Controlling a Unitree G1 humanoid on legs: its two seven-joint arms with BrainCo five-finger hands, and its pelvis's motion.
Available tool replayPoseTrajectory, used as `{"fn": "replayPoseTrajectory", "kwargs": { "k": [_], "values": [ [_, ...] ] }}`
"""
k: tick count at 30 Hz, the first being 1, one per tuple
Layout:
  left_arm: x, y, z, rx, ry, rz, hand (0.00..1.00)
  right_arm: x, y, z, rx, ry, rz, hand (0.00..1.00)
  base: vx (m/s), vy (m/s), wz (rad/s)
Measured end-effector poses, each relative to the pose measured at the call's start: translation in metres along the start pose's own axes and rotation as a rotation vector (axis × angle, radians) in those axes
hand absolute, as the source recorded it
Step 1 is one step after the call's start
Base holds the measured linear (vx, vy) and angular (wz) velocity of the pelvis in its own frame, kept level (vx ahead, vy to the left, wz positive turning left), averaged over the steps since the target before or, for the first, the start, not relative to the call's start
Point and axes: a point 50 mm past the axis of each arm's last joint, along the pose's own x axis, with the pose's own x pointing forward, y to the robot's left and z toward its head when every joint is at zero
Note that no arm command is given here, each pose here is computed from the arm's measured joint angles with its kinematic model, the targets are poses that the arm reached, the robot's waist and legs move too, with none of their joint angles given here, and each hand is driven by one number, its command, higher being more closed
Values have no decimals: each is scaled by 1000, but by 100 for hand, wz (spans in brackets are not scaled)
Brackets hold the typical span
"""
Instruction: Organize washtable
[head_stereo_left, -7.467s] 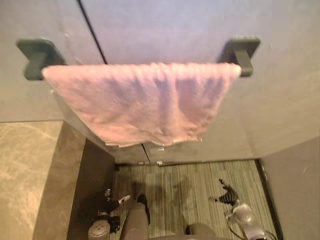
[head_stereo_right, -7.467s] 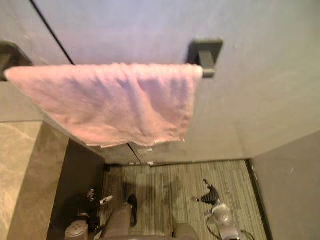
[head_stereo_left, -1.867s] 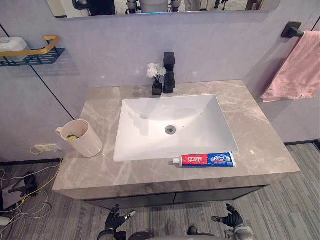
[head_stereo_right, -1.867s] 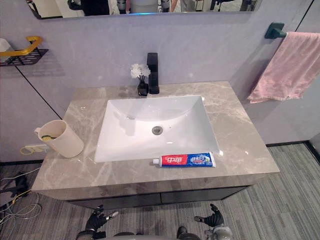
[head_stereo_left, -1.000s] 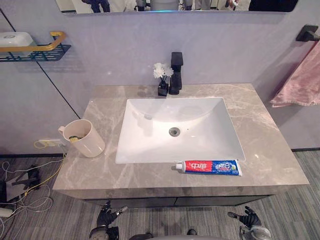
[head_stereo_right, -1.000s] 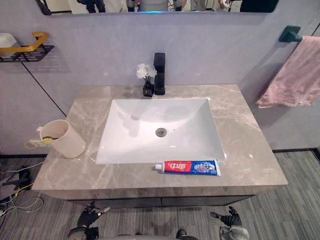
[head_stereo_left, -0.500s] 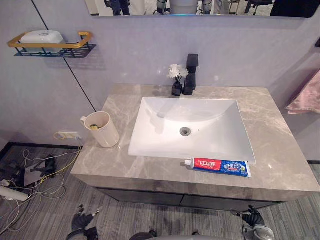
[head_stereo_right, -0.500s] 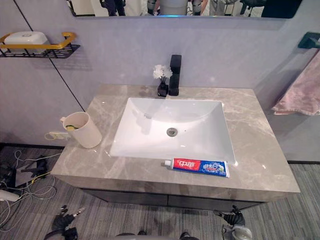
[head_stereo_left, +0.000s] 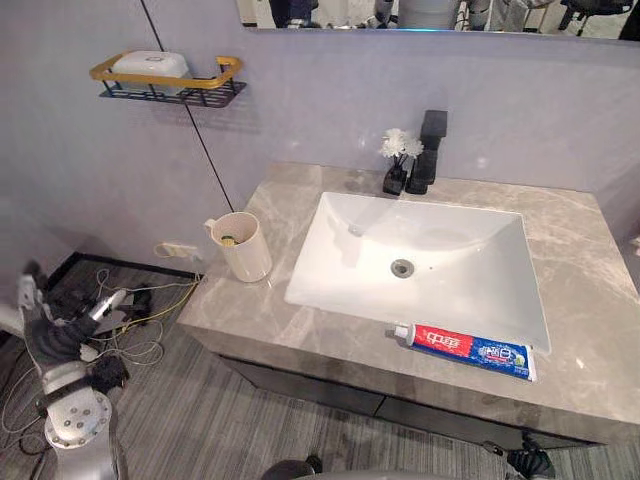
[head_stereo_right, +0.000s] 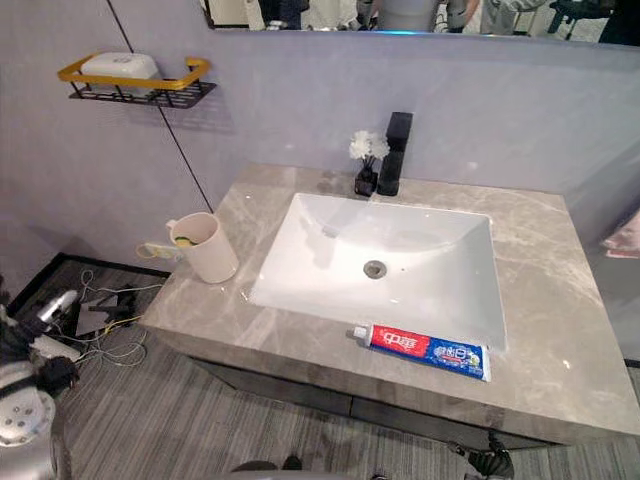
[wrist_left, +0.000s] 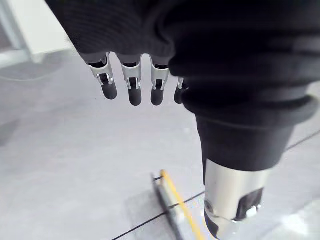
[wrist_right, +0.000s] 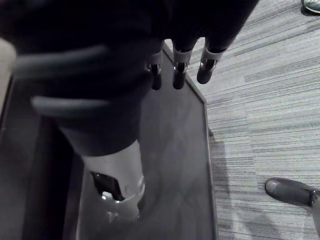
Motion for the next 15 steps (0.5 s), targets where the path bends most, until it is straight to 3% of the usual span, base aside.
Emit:
{"fn": "replayPoseTrajectory", "kwargs": {
  "k": [3,8,15],
  "values": [
    [2,-24,38,-45,-187,-74,0,-1,-1,-3,3,6,5,0,-38,15,15],
    [3,-53,66,-123,-331,-180,0,-1,8,-3,26,1,44,0,-31,14,6],
    [-20,-134,98,-341,-449,-596,0,0,30,-2,28,6,132,0,-8,14,-16]
  ]
}}
